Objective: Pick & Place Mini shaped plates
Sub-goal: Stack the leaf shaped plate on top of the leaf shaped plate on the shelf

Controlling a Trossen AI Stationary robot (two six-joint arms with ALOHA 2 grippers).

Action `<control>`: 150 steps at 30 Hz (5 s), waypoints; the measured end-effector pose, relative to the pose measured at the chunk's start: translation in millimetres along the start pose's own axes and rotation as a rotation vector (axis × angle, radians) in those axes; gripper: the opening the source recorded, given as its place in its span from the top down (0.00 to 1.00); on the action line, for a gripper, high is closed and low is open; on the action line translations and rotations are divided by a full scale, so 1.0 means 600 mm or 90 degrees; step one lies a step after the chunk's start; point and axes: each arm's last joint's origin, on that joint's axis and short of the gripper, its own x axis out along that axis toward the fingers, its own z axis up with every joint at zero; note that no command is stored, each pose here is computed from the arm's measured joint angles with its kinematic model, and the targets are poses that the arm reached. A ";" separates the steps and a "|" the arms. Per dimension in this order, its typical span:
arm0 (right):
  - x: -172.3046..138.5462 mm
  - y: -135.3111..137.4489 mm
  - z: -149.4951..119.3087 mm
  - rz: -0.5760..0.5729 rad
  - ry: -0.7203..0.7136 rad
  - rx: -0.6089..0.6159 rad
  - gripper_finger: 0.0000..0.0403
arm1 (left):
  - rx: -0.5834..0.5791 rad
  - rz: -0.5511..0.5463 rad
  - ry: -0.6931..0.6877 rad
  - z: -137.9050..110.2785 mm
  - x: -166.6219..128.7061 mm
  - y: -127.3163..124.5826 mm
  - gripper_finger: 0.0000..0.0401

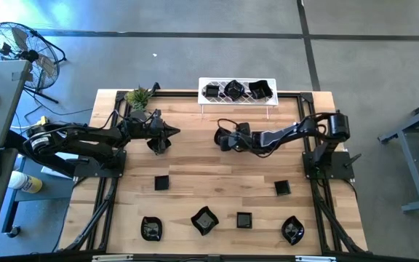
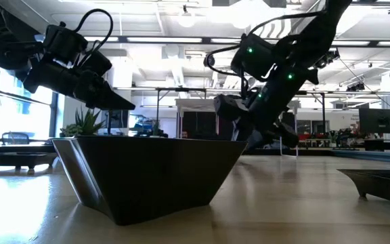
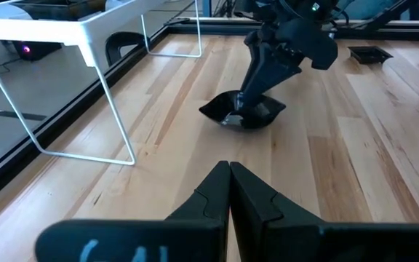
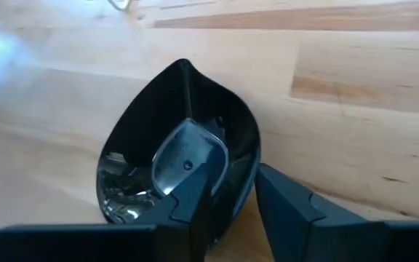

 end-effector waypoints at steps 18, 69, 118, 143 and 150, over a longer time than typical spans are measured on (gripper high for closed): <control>-0.015 0.016 0.008 0.036 -0.044 -0.098 0.99 | 0.000 0.000 0.000 0.000 0.000 0.000 0.99; 0.027 -0.014 0.060 0.130 0.114 -0.124 0.94 | 0.000 0.000 0.000 0.000 0.000 0.000 0.99; -0.190 0.015 0.338 0.054 -0.191 0.153 0.98 | -0.002 -0.001 0.004 -0.001 0.000 0.000 0.99; -0.100 -0.010 0.339 -0.033 -0.156 0.308 0.97 | -0.005 -0.006 0.018 -0.005 0.000 -0.001 0.99; -0.106 -0.007 0.341 -0.030 -0.170 0.285 0.87 | -0.006 -0.006 0.018 -0.005 0.000 -0.001 0.99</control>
